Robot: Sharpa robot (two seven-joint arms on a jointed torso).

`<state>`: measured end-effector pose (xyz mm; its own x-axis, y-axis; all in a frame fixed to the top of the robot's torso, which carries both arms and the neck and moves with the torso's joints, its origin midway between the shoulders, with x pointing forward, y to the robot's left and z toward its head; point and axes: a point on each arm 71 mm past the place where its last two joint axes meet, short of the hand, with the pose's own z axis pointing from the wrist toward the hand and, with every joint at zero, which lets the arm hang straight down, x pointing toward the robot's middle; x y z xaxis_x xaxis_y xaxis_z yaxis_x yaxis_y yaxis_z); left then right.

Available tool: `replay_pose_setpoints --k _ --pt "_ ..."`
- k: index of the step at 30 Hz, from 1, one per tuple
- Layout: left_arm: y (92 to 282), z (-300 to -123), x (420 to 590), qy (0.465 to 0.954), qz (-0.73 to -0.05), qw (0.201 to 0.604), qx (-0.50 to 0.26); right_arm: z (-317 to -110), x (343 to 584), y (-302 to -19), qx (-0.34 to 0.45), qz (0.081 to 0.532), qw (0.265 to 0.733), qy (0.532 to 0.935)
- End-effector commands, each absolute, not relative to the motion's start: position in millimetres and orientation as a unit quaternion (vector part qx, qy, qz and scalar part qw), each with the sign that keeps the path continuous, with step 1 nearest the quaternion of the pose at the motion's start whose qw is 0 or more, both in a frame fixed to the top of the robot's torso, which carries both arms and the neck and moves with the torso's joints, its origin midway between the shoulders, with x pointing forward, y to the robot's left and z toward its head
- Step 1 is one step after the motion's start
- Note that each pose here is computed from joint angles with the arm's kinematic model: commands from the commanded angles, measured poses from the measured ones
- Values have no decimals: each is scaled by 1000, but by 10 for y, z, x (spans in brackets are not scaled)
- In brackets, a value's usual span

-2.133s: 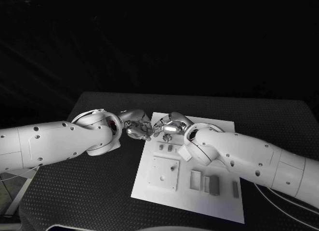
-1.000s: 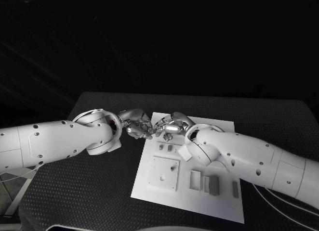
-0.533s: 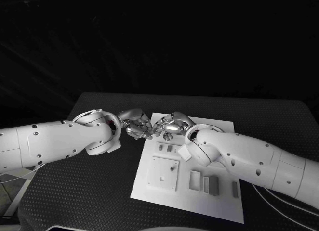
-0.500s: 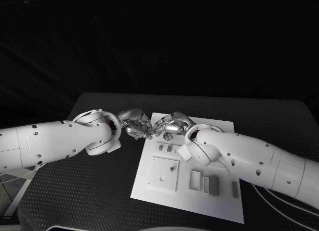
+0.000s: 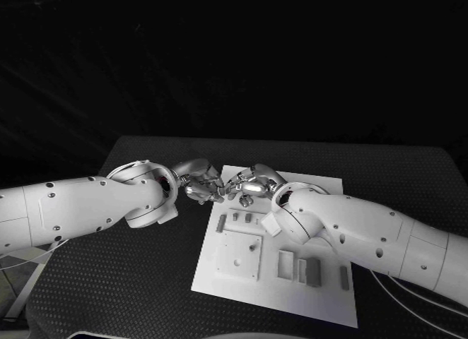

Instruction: Assemble the parts on the task board

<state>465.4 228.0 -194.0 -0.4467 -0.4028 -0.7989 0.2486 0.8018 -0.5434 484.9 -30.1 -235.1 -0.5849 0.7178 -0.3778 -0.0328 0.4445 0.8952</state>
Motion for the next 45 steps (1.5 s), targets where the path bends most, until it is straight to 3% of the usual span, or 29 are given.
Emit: replay_pose_setpoints --k 1,16,23,33,45 --pt "2262 -1922 4653 789 -318 525 -47 -2346 4837 -288 223 482 391 751" --pt "2365 -1947 4675 798 -296 523 -56 -2352 4868 -381 222 476 403 749" --pt "2546 -2015 4735 820 -209 531 -42 -2353 4905 -497 220 474 417 744" --pt "2624 -2240 4760 854 -145 494 -71 -2332 4930 -619 218 481 431 731" --pt "2551 -2484 4695 886 -114 444 -71 -2327 4941 -681 214 481 437 729"
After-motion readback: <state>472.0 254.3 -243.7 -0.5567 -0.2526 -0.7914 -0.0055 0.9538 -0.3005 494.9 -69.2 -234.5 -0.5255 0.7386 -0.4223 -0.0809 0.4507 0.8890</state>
